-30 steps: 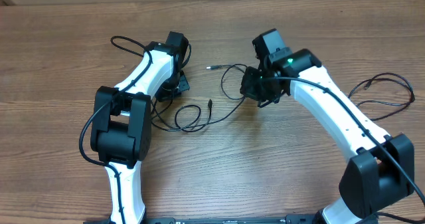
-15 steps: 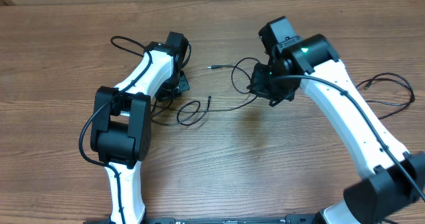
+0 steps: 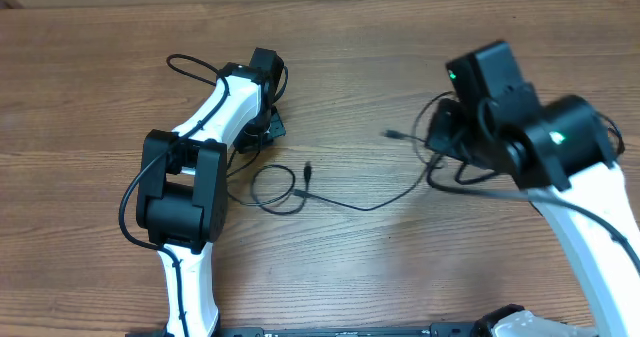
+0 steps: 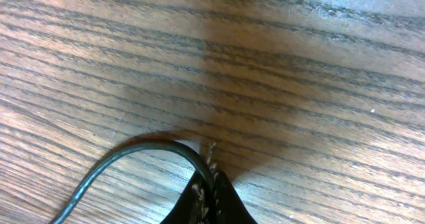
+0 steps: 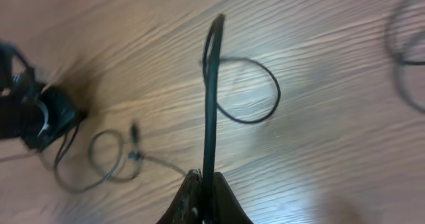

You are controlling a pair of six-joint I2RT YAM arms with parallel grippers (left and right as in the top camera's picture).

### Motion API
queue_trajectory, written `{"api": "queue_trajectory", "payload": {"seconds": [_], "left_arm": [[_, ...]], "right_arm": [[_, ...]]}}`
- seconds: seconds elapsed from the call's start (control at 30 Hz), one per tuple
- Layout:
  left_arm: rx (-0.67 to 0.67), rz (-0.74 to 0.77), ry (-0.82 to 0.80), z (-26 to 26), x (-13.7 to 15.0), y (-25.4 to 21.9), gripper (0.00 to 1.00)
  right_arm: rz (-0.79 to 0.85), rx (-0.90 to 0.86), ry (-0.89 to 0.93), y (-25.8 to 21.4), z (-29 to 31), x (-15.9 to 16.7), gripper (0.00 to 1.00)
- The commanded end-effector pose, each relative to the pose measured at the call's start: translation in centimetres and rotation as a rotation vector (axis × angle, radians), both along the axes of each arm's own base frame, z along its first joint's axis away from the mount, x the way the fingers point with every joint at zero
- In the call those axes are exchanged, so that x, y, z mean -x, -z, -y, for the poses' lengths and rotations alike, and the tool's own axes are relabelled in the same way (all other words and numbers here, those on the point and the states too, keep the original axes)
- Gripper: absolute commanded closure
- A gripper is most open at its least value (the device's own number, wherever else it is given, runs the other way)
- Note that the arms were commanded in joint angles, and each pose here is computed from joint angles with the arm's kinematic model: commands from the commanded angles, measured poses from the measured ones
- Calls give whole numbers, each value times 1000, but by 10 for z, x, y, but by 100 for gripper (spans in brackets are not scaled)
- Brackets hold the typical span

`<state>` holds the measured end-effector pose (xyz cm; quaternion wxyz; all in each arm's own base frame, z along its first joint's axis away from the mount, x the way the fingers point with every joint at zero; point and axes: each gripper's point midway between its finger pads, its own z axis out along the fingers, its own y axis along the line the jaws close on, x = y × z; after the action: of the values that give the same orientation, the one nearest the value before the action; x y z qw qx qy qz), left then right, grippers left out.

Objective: Untangle cables
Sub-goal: 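Pull the right gripper with its cable far right, separating it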

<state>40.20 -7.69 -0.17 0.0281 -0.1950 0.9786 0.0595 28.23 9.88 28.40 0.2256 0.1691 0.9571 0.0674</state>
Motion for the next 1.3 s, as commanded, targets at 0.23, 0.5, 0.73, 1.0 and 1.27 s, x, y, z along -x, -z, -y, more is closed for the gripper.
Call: {"api": "queue_trajectory", "payload": {"seconds": [0.23,0.5,0.73,1.0,1.27], "left_arm": [[-21,-91,-16,-5,20,36,96],[-21,-91,-16,-5,20,36,96],[-21,-91,-16,-5,20,36,96],[-22,-94,-16,-6,20,36,96],[-22,-92,-16,-5,20,36,96]], "right_arm": [[133,50,243,-33,65,-1,96],[117,58,289,-25,75,-14,96],[417,14,253,-68,71,-89,96],[695,-32,391,-119,116,-142,96],[457,-41,468,-52,157,-143,96]]}}
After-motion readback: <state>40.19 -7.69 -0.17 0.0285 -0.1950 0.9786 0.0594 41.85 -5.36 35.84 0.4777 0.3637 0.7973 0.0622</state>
